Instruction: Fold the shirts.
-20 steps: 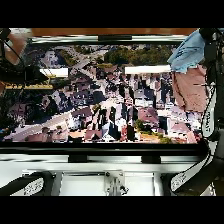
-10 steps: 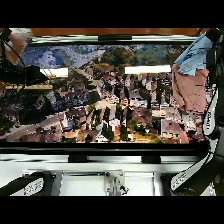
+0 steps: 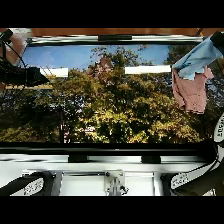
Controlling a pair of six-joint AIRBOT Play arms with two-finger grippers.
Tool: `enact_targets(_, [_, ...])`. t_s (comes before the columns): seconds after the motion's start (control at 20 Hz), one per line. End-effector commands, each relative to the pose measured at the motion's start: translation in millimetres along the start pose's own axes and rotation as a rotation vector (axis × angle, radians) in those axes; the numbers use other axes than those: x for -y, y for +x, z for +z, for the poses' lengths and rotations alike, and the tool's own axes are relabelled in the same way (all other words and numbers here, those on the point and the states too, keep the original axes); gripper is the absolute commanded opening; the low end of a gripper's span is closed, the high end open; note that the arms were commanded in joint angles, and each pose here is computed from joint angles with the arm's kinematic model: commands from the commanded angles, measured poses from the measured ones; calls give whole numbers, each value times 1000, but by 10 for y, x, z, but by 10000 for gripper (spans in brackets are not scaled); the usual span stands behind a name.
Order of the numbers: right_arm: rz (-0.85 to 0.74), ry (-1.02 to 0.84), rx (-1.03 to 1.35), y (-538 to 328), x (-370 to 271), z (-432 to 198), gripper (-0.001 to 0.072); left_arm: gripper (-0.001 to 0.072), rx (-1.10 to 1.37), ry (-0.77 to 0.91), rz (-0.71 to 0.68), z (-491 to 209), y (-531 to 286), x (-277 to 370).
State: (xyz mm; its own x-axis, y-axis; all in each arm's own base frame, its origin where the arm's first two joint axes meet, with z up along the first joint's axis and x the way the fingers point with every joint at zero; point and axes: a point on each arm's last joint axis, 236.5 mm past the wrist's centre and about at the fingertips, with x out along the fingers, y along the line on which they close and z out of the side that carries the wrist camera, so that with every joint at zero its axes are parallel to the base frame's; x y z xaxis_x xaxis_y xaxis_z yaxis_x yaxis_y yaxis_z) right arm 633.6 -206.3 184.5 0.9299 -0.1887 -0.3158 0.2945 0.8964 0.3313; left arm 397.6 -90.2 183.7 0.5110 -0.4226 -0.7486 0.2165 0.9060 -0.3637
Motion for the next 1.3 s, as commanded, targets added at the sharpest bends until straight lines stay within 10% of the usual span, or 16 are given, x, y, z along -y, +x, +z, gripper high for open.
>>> enact_targets(0.0, [-230, 97, -301, -407, 539, -518, 49, 30, -6, 4, -1, -15, 0, 3])
enact_targets(0.45, [-567, 322, -635, -1117, 1000, -1242, 48, 30, -24, 32, -4, -57, 0, 9])
enact_targets(1.05, [-603, 489, -872, -1268, 1073, -2203, 49, 30, -23, 45, -4, -55, 1, 9])
enact_targets(1.1, [-638, 484, -884, -1318, 1139, -2263, 103, 30, -23, 45, -4, -54, 1, 8])
enact_targets(1.15, [-682, 445, -905, -1410, 1237, -2281, 430, 30, -21, 45, -4, -50, 1, 8])
enact_targets(1.2, [-700, 390, -919, -1487, 1303, -2252, 592, 31, -20, 45, -4, -47, 1, 8])
enact_targets(1.25, [-722, 356, -905, -1546, 1366, -2170, 592, 31, -20, 45, -3, -46, 1, 7])
